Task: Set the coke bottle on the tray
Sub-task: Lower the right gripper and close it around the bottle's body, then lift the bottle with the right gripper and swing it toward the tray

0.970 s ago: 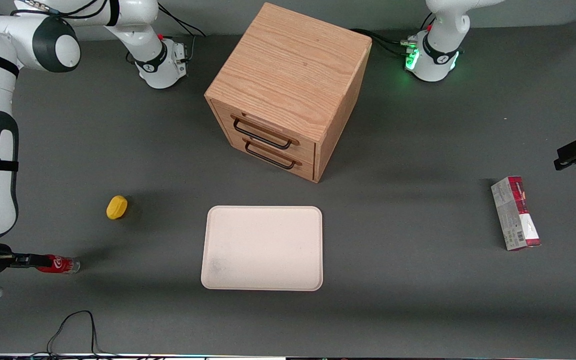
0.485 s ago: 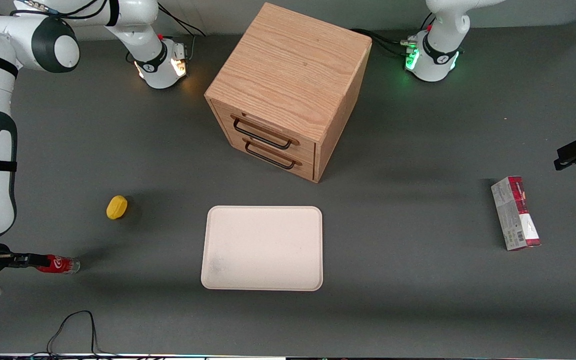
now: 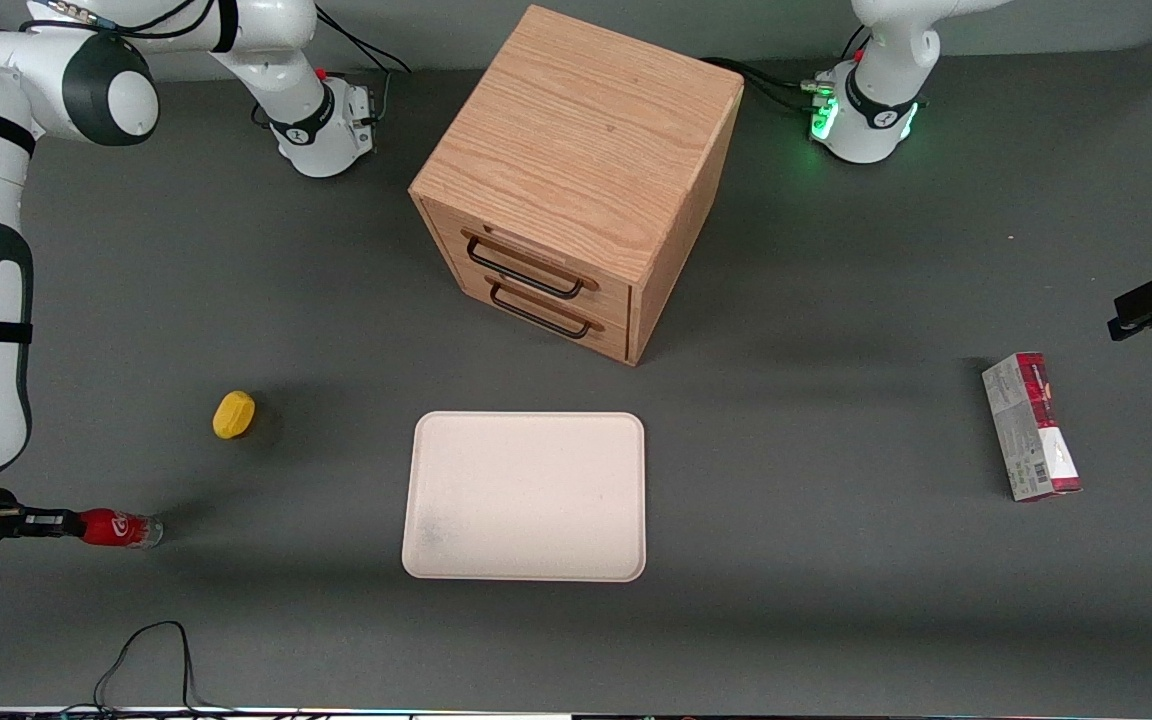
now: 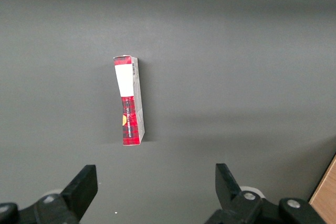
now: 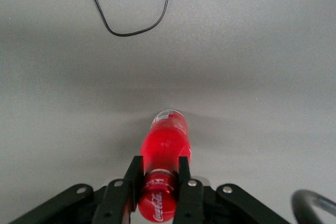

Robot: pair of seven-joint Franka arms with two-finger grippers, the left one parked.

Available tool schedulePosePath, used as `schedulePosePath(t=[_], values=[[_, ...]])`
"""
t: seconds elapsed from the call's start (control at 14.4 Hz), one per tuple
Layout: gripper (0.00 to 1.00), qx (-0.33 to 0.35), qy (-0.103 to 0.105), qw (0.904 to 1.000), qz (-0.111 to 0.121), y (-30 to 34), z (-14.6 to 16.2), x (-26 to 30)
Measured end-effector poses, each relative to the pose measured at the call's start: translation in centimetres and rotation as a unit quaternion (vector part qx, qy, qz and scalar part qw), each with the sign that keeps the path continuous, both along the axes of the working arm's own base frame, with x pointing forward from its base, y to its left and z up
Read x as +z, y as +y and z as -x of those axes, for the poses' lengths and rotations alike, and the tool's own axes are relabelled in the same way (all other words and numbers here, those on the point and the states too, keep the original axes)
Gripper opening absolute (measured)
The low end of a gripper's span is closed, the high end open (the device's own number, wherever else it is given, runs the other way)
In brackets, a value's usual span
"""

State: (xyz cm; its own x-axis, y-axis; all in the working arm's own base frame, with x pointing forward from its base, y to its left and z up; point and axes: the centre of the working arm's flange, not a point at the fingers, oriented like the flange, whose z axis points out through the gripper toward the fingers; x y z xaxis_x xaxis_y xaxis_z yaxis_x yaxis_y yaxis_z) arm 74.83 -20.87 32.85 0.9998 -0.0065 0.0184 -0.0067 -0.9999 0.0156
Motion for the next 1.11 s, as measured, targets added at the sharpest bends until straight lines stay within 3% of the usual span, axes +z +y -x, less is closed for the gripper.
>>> schedulePosePath(t=[0.62, 0.83, 1.11], values=[[0.31, 0.001, 0.009, 1.0000, -0.003, 0.2, 0.1, 0.5], [0.31, 0.001, 0.009, 1.0000, -0.004, 1.1, 0.3, 3.8], [0.31, 0.003, 0.038, 0.9992, -0.012, 2.3, 2.9, 11.3]])
